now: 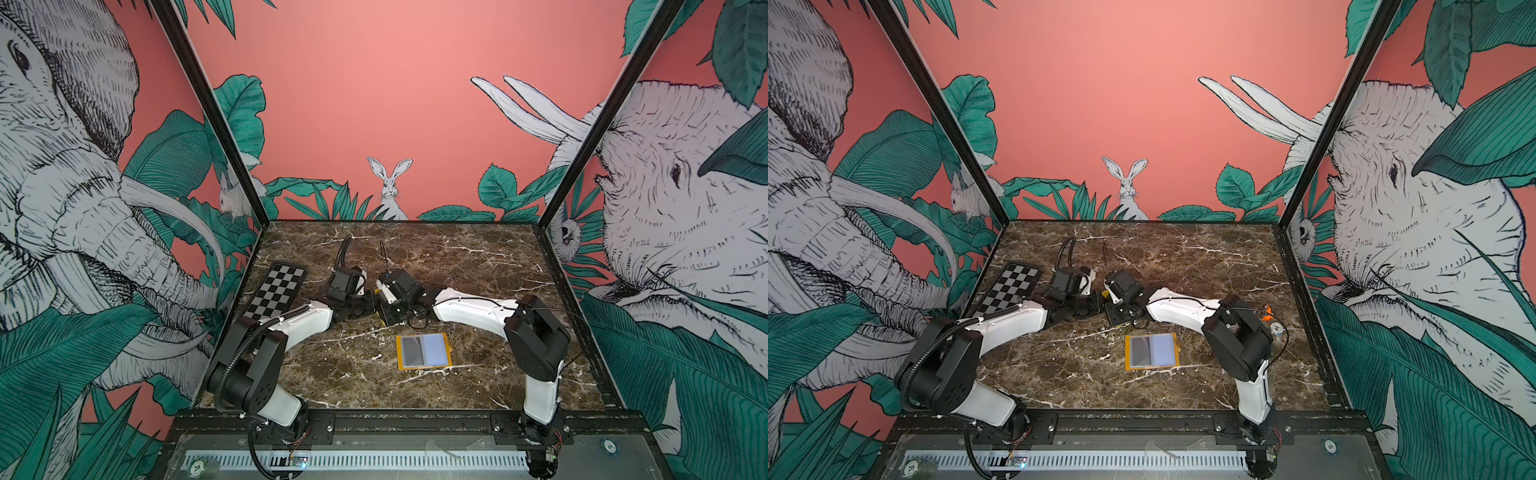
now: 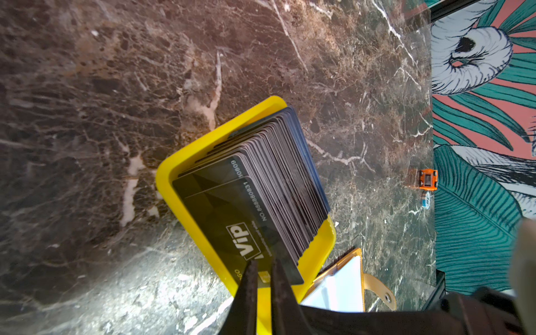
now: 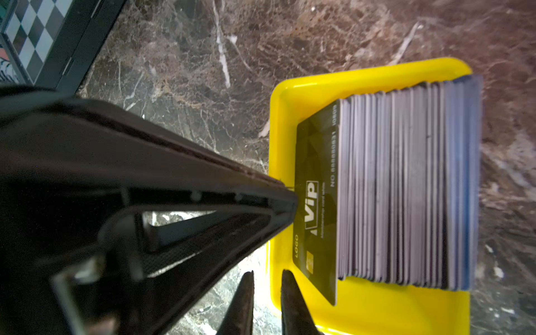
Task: Put the credit cards into the card holder
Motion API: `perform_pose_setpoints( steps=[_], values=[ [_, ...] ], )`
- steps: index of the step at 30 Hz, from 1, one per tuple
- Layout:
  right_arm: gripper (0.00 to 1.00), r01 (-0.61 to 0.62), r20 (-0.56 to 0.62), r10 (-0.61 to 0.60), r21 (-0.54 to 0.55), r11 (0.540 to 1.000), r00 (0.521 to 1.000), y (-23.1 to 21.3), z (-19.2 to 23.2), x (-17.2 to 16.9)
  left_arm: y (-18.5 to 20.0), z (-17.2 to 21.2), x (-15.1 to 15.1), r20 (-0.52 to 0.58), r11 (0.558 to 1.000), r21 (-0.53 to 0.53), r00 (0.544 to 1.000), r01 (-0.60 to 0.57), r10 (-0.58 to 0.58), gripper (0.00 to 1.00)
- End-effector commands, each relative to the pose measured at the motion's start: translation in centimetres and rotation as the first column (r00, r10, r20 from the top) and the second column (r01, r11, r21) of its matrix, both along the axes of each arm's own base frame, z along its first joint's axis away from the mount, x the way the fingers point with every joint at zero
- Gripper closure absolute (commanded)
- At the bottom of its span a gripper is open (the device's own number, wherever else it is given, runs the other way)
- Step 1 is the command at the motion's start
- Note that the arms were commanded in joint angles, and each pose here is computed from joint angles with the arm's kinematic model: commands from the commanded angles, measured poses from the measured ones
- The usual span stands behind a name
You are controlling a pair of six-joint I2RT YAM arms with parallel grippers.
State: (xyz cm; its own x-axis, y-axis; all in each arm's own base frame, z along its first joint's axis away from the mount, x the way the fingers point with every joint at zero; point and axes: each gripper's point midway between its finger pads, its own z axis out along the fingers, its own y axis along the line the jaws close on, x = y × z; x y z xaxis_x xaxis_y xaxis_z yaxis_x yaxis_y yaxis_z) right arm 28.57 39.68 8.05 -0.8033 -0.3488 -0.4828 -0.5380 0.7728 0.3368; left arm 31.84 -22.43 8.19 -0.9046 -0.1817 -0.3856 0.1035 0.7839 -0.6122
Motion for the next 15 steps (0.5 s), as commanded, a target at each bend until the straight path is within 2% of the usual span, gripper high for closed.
perform_pose_setpoints(
  steps=[1,15],
  values=[
    [0.81,0.067,0.048,-0.065,-0.048,0.997,0.997,-1.2,0.1,0.9,0.3,0.0,-0.5,-0.015,1.000,-0.006,1.000,0.001,-0.001,0.87],
    [0.77,0.105,0.076,-0.099,-0.085,0.991,0.992,-2.5,0.1,1.3,0.0,-0.3,-0.7,-0.028,1.000,-0.017,1.000,0.014,-0.014,0.87]
  ],
)
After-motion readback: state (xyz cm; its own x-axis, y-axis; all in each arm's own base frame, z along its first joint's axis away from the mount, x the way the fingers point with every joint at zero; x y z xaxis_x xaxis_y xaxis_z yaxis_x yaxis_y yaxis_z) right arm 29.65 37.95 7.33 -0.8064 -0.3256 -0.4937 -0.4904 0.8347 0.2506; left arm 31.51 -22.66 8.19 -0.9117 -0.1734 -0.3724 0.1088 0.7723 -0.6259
